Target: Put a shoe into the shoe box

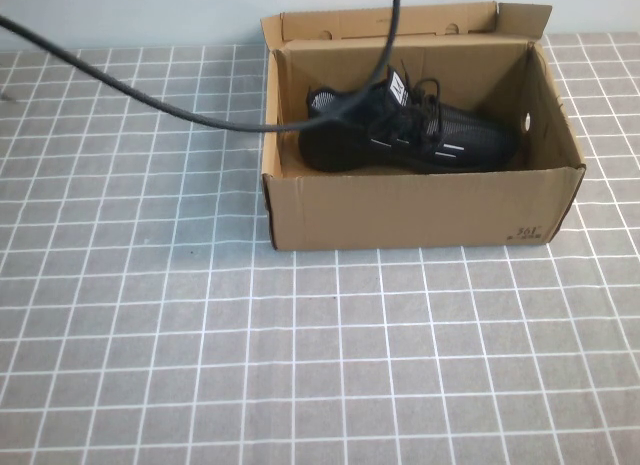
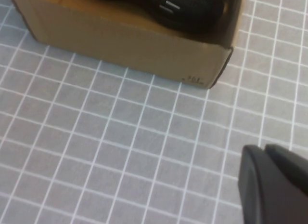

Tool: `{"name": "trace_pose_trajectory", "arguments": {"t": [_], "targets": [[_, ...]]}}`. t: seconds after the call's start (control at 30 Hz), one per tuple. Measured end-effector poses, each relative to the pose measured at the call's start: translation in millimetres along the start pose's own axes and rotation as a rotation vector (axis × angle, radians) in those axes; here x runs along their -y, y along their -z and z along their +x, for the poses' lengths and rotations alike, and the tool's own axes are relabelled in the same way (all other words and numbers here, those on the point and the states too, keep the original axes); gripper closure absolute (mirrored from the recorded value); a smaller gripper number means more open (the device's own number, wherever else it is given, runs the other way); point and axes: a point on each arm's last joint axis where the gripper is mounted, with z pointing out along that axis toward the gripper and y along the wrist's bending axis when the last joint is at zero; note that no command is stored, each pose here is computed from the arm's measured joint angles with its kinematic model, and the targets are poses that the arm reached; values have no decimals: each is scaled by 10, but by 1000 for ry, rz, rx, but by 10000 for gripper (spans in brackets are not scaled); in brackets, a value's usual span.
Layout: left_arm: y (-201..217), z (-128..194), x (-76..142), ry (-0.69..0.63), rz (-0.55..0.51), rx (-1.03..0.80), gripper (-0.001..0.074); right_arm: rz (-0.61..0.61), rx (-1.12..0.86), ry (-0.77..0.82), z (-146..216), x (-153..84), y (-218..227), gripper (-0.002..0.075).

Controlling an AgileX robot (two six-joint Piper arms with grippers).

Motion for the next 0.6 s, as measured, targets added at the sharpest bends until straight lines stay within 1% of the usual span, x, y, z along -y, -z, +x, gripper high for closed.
{"name": "trace_pose_trajectory", "arguments": {"t": [0.13,0.2,0.3,0.37,0.43,0.5,0.6], "targets": [[460,-3,133,-7,-57,48,735,-41,13,-22,291,41,129,742],[698,65,238,-6,-91,86,735,-57,22,-29,470,72,187,742],[1014,252,425,12,-147,165,735,-68,52,-34,728,131,280,742],[1200,430,566,24,-186,225,735,-81,101,-40,890,174,370,742],[1373,686,738,47,-229,300,735,-91,150,-44,1029,209,425,742],[1497,991,920,62,-277,376,735,-107,214,-49,1164,240,475,742],[1592,1485,1130,85,-367,473,735,-135,312,-58,1321,272,535,742]]}}
